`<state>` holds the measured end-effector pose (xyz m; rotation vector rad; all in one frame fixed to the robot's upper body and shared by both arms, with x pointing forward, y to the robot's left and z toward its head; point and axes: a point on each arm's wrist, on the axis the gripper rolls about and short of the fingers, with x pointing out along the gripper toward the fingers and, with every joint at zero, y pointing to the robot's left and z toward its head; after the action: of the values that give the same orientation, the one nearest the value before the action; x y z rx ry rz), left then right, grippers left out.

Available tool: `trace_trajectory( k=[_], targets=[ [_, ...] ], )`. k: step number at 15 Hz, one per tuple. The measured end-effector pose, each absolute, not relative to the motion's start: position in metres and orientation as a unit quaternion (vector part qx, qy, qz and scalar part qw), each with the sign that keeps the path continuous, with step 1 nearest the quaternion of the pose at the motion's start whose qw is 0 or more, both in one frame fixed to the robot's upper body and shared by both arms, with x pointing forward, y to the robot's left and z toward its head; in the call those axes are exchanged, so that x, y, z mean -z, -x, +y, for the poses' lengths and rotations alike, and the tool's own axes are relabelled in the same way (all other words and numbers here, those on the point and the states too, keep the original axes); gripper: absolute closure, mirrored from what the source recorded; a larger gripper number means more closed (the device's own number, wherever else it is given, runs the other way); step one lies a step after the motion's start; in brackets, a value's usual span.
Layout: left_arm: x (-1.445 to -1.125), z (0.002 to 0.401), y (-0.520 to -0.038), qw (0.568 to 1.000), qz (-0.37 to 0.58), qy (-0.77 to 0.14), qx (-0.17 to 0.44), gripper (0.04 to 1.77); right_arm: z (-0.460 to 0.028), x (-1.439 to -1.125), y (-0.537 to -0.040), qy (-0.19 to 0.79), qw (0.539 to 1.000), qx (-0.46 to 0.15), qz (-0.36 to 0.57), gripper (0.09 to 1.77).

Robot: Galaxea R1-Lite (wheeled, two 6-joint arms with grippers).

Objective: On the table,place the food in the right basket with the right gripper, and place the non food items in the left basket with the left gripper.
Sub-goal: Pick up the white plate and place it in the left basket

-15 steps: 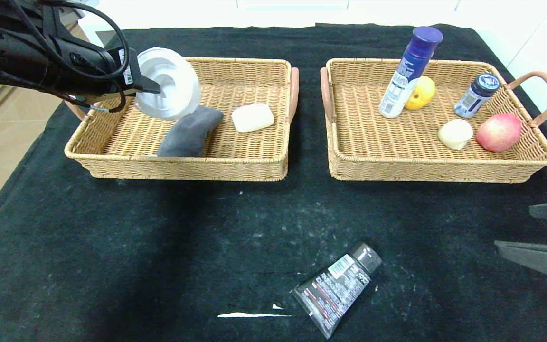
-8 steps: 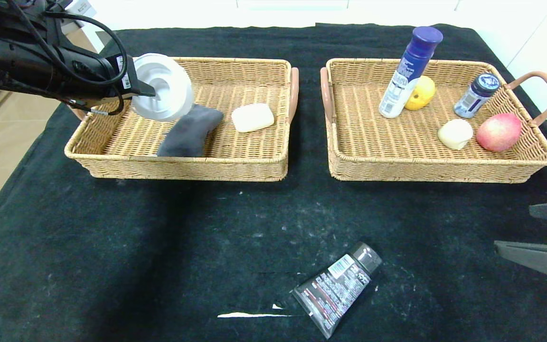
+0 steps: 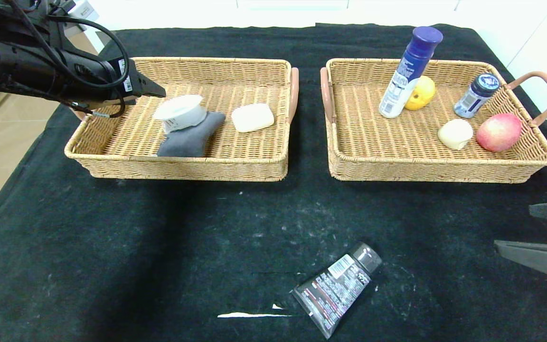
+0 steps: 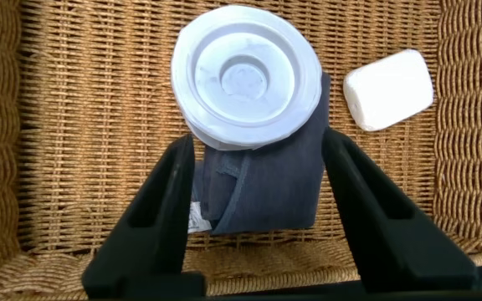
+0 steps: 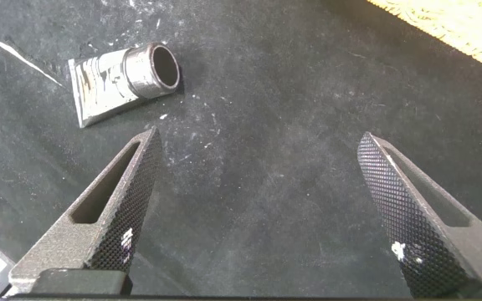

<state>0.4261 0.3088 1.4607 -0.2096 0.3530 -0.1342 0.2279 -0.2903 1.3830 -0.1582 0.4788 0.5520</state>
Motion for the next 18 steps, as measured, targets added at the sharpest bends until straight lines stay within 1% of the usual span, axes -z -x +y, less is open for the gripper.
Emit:
trace_trajectory(
  k=[3,7,13,18],
  targets=[
    [-1.461,0.309,-0.426,0.977,0.175,0.105,0.069,0.48,-0.290,-1.383,-0.228,0.077,0.931,-0.269,0.234,0.15],
    [-1.461,0.309,-0.425,0.976,0.176,0.105,0.070,0.33,-0.291,-1.383,-0.228,0.077,0.931,-0.269,0.233,0.15],
    [-1.464,0.306,-0.417,0.976,0.176,0.101,0.075,0.21,-0.291,-1.383,-0.227,0.077,0.931,-0.270,0.233,0.15],
    [-1.471,0.275,-0.389,0.973,0.173,0.090,0.124,0.15,-0.291,-1.383,-0.227,0.077,0.931,-0.270,0.233,0.15]
  ],
)
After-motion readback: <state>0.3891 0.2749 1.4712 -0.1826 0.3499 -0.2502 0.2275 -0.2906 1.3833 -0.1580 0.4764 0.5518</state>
